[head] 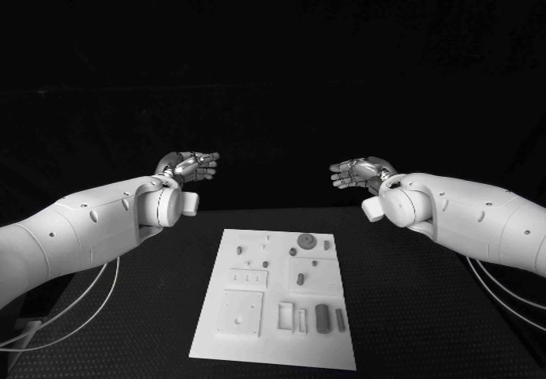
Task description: Assemble the parts on the task board
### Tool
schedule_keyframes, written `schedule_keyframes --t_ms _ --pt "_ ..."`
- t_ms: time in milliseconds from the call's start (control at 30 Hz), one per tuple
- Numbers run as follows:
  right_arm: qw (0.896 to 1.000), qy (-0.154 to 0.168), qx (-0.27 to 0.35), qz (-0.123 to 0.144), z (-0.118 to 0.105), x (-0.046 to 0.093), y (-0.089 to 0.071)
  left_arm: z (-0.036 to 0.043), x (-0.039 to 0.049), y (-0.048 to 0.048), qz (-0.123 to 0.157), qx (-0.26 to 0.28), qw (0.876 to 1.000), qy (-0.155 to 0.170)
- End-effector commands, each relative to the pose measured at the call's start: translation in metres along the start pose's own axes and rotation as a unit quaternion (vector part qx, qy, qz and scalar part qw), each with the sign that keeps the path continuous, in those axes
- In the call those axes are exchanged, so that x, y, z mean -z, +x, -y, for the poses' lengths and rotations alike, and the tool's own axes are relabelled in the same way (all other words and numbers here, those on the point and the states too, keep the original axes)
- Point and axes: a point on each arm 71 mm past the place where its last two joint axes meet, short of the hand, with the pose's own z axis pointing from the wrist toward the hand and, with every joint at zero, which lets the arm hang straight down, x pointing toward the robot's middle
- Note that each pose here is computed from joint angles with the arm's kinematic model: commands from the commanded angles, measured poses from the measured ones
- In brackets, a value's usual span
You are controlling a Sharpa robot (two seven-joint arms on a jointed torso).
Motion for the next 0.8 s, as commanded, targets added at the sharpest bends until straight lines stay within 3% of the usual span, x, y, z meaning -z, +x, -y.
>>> schedule_keyframes --t_ms 33,300,667,800 --pt "0.975 -0.045 0.216 -0.028 -0.002 -0.001 0.004 -0.0012 0.0018 0.0079 -0.047 -0.006 0.999 0.000" --pt "0.939 -0.076 0.334 -0.039 -0.006 -0.004 0.016 -0.0025 0.0154 0.0055 -0.071 -0.011 0.997 0.010" --pt "0.891 -0.102 0.439 -0.059 0.001 -0.003 0.031 -0.0002 0.0389 0.0145 -0.118 0.008 0.993 0.023" --pt "0.876 -0.115 0.464 -0.071 0.002 -0.003 0.039 -0.0001 0.0435 0.0166 -0.127 0.013 0.992 0.022"
